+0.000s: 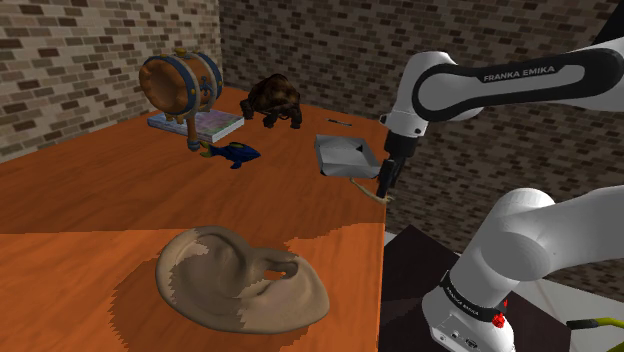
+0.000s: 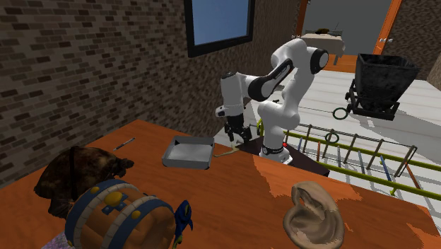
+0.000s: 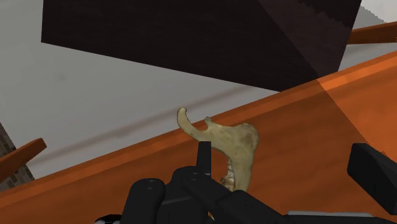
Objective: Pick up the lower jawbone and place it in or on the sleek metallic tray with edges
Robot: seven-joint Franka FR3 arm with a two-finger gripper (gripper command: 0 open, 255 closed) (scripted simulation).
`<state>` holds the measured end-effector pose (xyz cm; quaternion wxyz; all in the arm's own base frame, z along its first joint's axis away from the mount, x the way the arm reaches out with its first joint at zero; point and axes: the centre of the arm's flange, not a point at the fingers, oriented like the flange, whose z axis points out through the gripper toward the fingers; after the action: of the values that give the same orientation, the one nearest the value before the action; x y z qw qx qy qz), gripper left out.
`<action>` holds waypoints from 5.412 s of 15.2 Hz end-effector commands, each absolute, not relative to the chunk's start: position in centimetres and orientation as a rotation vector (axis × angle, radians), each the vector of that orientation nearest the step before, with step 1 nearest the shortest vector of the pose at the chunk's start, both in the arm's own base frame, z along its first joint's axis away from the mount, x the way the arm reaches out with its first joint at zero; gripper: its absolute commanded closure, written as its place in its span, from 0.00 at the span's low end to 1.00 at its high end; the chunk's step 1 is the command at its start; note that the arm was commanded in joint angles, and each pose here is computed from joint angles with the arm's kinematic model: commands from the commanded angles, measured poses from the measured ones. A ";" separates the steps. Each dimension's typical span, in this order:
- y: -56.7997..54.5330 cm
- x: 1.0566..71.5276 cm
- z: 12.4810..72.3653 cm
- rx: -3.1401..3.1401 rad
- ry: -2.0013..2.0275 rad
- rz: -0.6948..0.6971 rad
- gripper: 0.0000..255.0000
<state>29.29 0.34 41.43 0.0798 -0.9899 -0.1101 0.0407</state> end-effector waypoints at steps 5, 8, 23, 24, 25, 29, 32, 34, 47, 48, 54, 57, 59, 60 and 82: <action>0.4 29.3 41.0 -2.961 -0.329 0.121 0.00; 0.4 29.3 41.0 -2.961 -0.329 0.121 0.00; 1.9 29.8 41.3 -3.128 -0.330 -0.066 0.00; 1.9 29.8 40.8 -3.128 -0.330 -0.066 0.00; 1.9 29.8 40.3 -3.128 -0.330 -0.066 0.00; 1.9 29.9 37.9 -3.128 -0.330 -0.066 0.00; 1.9 29.9 37.9 -3.128 -0.330 -0.066 0.00; 1.9 29.9 37.9 -3.128 -0.330 -0.066 0.00; 1.9 29.9 37.9 -3.128 -0.330 -0.066 1.00; 1.9 29.9 38.4 -3.128 -0.330 -0.066 1.00; 1.9 29.9 41.5 -3.128 -0.330 -0.066 1.00; 1.9 29.9 43.1 -3.128 -0.330 -0.066 1.00; 1.9 29.9 44.2 -3.128 -0.330 -0.066 1.00; 1.9 29.9 44.7 -3.128 -0.330 -0.066 1.00; -2.8 42.2 51.8 -3.128 -0.330 -0.066 1.00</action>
<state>40.60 -2.45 52.09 -0.0019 -0.9943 -0.1047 -0.0211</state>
